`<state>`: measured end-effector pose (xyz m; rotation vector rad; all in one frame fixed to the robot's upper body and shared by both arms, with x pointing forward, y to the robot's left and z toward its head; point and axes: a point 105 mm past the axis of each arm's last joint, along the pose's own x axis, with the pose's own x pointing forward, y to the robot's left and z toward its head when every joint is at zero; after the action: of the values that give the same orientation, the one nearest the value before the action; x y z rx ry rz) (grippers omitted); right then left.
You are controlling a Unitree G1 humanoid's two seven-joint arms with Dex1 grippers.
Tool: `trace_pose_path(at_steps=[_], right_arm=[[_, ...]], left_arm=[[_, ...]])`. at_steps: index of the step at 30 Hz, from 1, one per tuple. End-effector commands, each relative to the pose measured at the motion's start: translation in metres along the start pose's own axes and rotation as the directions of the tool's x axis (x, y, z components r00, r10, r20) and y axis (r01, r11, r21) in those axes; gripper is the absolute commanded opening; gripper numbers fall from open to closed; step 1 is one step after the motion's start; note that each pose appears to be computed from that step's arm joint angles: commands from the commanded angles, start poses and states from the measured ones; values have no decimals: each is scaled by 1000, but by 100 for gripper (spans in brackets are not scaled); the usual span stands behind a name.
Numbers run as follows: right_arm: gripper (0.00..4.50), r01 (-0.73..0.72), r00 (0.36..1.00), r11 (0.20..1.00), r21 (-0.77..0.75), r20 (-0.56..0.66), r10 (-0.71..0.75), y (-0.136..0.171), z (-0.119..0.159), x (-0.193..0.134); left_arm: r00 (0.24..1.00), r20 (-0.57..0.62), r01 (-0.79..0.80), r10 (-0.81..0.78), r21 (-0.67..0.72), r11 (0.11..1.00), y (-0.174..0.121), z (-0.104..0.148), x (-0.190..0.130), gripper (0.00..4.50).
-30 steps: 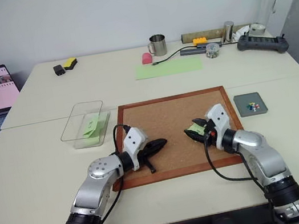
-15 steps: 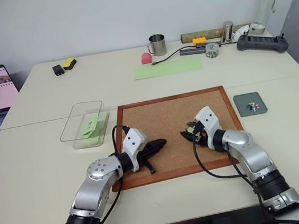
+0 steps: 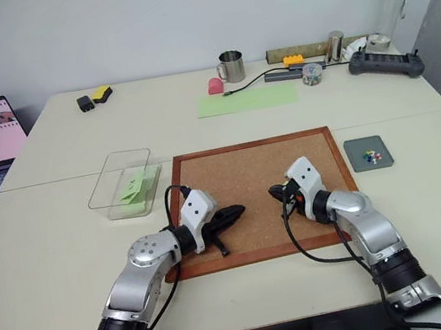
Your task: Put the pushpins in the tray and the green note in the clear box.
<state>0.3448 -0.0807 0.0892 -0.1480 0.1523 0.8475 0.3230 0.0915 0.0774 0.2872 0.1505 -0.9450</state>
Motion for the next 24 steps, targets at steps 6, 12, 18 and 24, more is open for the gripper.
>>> trace_pose_path(at_steps=[6, 12, 18, 24], right_arm=[[3, -37, 979, 989, -142, 191, 64, 4, 62, -17], [3, -67, 987, 939, -338, 115, 112, 3, 63, -26], [0, -177, 980, 814, -554, -24, 197, 3, 53, -36], [0, -277, 957, 683, -676, -131, 258, 4, 40, -43]], left_arm=[[998, -62, 12, -13, -29, 1000, -5, -18, -1, 0], [999, -47, -16, 13, -55, 998, 10, -13, -4, 0], [999, 43, -16, 25, -178, 984, 31, 11, -7, 69], [995, 99, 37, -15, -228, 973, 36, 29, -7, 198]])
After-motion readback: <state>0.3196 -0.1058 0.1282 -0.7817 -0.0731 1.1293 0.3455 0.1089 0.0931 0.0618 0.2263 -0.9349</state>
